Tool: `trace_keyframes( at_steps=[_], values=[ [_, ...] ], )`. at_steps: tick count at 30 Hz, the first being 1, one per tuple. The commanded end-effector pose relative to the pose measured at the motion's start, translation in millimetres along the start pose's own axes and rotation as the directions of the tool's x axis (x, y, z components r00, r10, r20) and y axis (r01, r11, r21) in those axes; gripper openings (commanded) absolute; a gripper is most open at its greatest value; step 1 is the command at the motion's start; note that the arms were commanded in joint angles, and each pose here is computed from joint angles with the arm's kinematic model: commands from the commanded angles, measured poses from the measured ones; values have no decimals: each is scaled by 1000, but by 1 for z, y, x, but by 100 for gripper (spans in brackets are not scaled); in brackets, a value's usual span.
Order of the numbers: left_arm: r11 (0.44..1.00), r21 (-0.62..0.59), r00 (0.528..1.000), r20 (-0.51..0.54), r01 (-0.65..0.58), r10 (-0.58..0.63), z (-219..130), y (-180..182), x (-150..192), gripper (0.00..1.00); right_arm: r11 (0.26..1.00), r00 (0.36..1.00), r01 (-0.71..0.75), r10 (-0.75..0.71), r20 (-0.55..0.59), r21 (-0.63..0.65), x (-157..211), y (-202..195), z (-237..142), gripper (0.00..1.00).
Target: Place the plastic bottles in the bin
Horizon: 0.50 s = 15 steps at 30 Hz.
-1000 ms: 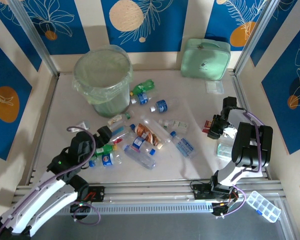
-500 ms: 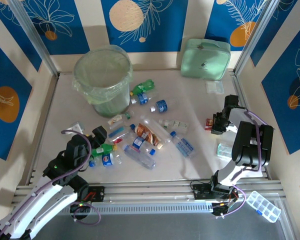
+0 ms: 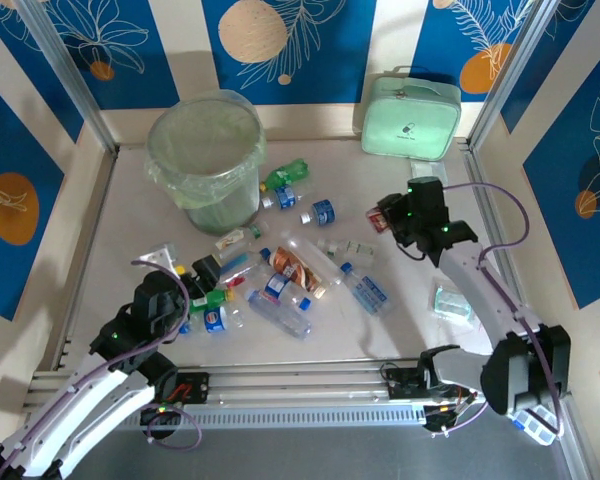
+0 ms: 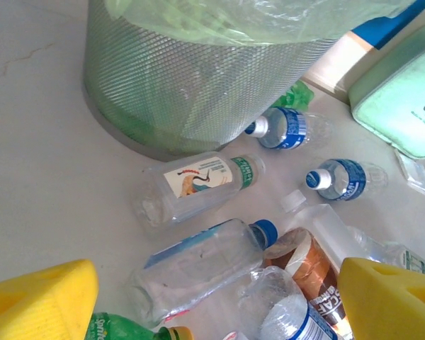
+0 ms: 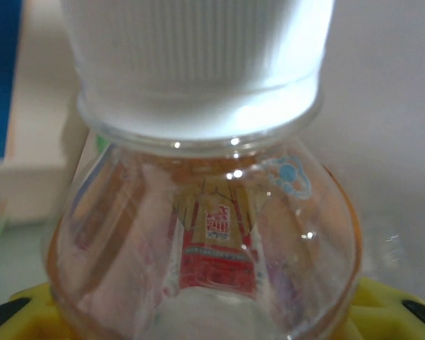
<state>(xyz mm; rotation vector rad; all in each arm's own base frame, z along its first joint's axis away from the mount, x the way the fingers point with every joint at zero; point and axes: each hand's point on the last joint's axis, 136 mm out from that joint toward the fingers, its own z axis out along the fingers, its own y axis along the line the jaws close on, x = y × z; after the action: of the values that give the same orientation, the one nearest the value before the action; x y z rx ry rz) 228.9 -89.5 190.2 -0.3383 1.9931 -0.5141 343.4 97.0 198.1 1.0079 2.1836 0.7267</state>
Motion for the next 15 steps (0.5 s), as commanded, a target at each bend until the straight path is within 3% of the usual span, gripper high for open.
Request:
trace_keyframes(
  at_steps=[1,7,15],
  values=[
    [997,72,1000,14,-25,24,1,-13,-1,87,968,971,237,-238,6,-78,29,13,-3,29],
    [988,146,999,-2,-47,48,7,-25,7,87,769,822,507,-567,-49,-390,111,51,-2,29],
    [978,200,997,-27,-67,73,16,-37,15,88,494,608,593,-793,-50,-636,191,62,7,29]
  ],
)
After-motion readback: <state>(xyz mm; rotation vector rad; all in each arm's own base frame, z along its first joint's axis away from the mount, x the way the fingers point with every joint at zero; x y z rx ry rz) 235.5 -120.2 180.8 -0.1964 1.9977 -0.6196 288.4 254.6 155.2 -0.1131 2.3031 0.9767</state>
